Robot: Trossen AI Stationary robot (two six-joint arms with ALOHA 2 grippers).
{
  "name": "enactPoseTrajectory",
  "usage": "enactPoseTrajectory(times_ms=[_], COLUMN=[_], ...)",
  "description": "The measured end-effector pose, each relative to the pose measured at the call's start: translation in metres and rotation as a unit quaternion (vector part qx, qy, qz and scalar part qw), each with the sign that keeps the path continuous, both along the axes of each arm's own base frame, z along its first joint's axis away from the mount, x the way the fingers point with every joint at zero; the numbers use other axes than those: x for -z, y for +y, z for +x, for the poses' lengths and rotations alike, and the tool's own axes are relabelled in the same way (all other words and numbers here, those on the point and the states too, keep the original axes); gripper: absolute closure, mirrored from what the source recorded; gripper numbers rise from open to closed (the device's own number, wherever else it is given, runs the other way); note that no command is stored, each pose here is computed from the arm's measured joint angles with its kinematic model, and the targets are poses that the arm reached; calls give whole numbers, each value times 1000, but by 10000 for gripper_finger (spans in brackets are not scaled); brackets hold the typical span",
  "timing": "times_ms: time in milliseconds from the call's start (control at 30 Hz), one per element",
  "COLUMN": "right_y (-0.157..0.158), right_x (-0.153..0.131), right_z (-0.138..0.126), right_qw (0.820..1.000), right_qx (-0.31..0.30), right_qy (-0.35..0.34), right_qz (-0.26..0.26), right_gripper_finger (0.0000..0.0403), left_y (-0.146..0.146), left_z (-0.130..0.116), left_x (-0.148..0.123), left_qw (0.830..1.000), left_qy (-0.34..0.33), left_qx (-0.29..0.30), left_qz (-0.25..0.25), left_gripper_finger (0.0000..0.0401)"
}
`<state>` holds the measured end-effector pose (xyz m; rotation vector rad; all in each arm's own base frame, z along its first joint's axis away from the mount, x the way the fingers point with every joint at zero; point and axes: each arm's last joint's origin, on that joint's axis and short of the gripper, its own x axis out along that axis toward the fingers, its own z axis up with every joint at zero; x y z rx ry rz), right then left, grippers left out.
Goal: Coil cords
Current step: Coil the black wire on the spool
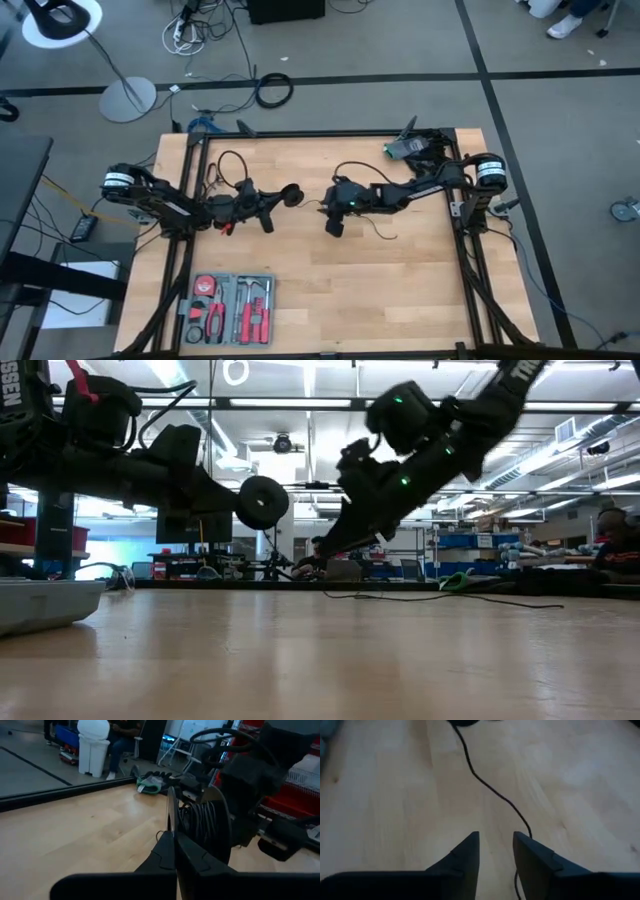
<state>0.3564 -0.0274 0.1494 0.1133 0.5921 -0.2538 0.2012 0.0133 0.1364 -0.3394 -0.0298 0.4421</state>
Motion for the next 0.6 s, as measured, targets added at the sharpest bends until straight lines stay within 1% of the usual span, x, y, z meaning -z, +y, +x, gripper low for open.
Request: enactPoseTrajectory(times_ms=[100, 167, 233, 333, 467, 600], right_y=[0, 0, 0, 0, -1, -3], right_x=[8, 16, 23, 27, 31, 40], right_z=[-11, -18, -27, -30, -20, -5], right_qw=[997, 994, 994, 993, 993, 992], right_qx=[3, 0, -5, -6, -6, -18], right_qy=[-75, -109, -105, -104, -104, -91], right_qz=[-3, -15, -30, -47, -55, -84], right_gripper_finger=[276, 273, 271, 271, 272, 271], left_y=[0, 0, 0, -1, -1, -1], left_z=[0, 0, 0, 0, 0, 4], left_x=[1, 1, 1, 0, -3, -8], left_qw=[1000, 1000, 1000, 1000, 1000, 999], left_qy=[3, 3, 4, 1, -14, -32], left_qx=[0, 6, 9, 10, 10, 10], left_qz=[0, 2, 3, 3, 5, 7], left_gripper_finger=[401, 401, 401, 401, 401, 401])
